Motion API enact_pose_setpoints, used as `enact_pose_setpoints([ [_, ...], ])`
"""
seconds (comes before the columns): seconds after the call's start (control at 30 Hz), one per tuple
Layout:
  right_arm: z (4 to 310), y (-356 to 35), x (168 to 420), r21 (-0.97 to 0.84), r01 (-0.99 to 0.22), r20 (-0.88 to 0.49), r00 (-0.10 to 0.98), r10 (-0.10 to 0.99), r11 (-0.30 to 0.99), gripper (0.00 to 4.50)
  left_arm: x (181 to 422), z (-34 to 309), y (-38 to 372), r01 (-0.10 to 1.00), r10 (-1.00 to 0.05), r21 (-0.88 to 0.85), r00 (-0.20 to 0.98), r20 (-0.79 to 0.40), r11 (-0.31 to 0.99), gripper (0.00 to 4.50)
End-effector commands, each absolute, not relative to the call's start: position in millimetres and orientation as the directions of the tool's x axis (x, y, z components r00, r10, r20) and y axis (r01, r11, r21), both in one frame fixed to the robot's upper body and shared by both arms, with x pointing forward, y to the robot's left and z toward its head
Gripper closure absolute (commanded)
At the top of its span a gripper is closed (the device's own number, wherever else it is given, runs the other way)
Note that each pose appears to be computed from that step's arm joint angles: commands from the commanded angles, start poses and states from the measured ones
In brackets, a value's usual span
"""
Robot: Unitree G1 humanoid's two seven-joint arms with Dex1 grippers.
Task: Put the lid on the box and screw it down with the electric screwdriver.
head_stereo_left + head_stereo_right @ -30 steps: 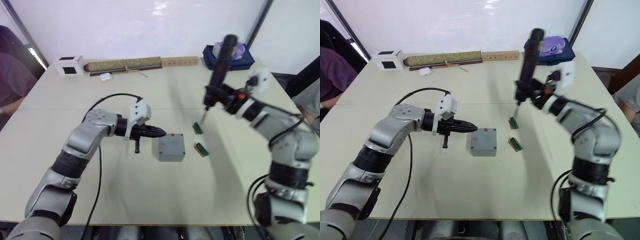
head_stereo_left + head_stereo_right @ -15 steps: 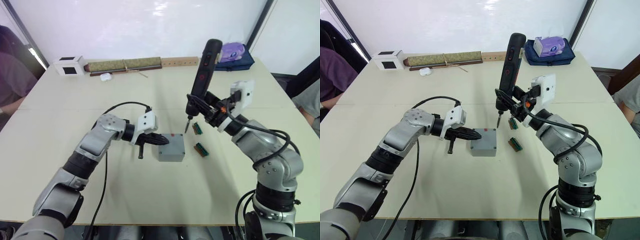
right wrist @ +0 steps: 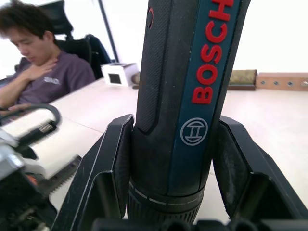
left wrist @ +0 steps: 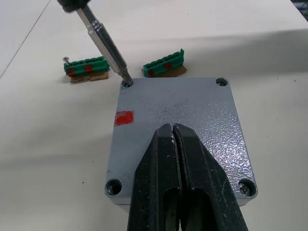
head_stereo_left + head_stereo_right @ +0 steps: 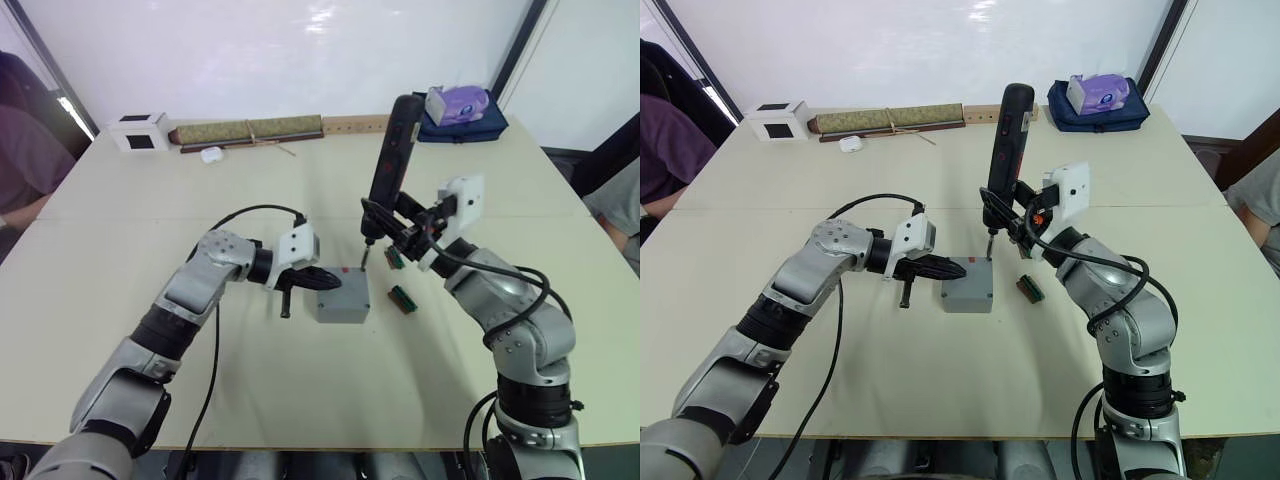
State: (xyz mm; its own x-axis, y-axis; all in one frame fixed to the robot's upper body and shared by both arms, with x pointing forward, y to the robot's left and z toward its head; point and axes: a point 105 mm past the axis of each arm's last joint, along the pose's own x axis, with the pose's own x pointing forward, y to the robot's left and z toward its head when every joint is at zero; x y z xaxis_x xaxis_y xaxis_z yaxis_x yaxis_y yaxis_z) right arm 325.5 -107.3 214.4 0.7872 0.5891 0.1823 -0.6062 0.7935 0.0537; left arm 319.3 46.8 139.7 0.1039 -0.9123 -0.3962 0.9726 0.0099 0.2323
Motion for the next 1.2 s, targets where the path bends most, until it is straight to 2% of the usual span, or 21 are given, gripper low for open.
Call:
enact_pose_setpoints([
  [0.03,224,-107,320,-0.024,-0.608,0.231,0.769,0.596,0.793,2.66,319,126,53,0.979,-0.892,0.202,0.115,-0.438,0.027,4.5],
  [0.23,218,-113,320,-0.027,-0.59,0.239,0.78,0.578,0.807,2.66,316,126,50,0.98,-0.892,0.198,0.111,-0.439,0.025,4.5],
  [0.5,176,-107,308,-0.031,-0.596,0.138,0.793,0.594,0.803,2.66,312,119,54,0.983,-0.885,0.18,0.106,-0.453,0.026,4.5],
  [0.7,147,-104,309,-0.041,-0.573,0.036,0.818,0.574,0.819,2.66,310,117,53,0.985,-0.886,0.173,0.101,-0.453,0.024,4.5],
  [0.97,127,-104,312,-0.013,-0.554,-0.009,0.833,0.554,0.833,2.66,309,114,54,0.986,-0.882,0.167,0.102,-0.461,0.027,4.5],
  [1.2,122,-101,311,0.007,-0.554,-0.011,0.832,0.554,0.832,2.66,306,110,53,0.987,-0.879,0.158,0.1,-0.466,0.028,4.5],
])
